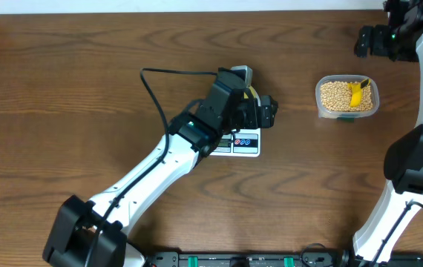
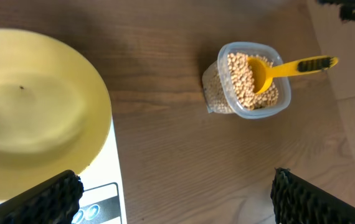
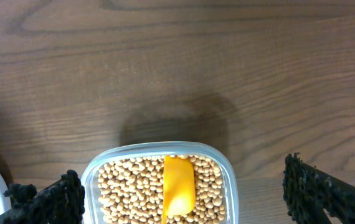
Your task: Scoop item into bowl and weigh 50g on scale
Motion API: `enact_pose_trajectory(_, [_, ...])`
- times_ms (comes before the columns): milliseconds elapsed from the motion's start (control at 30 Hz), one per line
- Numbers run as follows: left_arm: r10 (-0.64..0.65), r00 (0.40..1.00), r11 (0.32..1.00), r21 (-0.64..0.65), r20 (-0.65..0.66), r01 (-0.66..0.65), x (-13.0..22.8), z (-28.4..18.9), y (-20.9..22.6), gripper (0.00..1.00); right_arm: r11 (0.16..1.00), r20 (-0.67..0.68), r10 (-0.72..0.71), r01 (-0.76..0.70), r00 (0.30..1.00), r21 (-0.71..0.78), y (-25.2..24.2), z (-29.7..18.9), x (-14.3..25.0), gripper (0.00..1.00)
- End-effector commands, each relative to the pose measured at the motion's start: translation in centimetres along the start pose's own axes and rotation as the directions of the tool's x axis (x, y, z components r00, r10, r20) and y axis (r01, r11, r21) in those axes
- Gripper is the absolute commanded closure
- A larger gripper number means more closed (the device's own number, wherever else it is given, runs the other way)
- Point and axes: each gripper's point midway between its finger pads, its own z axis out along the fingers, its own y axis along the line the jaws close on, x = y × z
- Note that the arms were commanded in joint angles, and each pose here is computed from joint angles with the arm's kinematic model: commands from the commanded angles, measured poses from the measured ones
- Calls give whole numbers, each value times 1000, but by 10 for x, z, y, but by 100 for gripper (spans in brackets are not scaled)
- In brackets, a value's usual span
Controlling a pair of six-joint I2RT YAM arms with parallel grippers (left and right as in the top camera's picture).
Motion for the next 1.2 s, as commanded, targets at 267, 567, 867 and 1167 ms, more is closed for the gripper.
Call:
enact_pose_trajectory(267, [-20,999,999,-25,-37,19,10,8,8,2,1000,2,17,-17,1000,6,-4,1,-2,1])
enact_pose_trajectory(567, [-39,999,999,-26,-36,38,10,8,8,3,1000,2,17,-17,1000,6,-4,1,-2,1])
enact_pose_trajectory(867, [-39,999,999,-26,-37,38,10,8,8,2,1000,2,17,-17,1000,6,-4,1,-2,1])
enact_pose_trajectory(1167, [-79,992,997,-13,-101,78,23,7,6,3,1000,2,16,-16,1000,5,-3,1,-2,1])
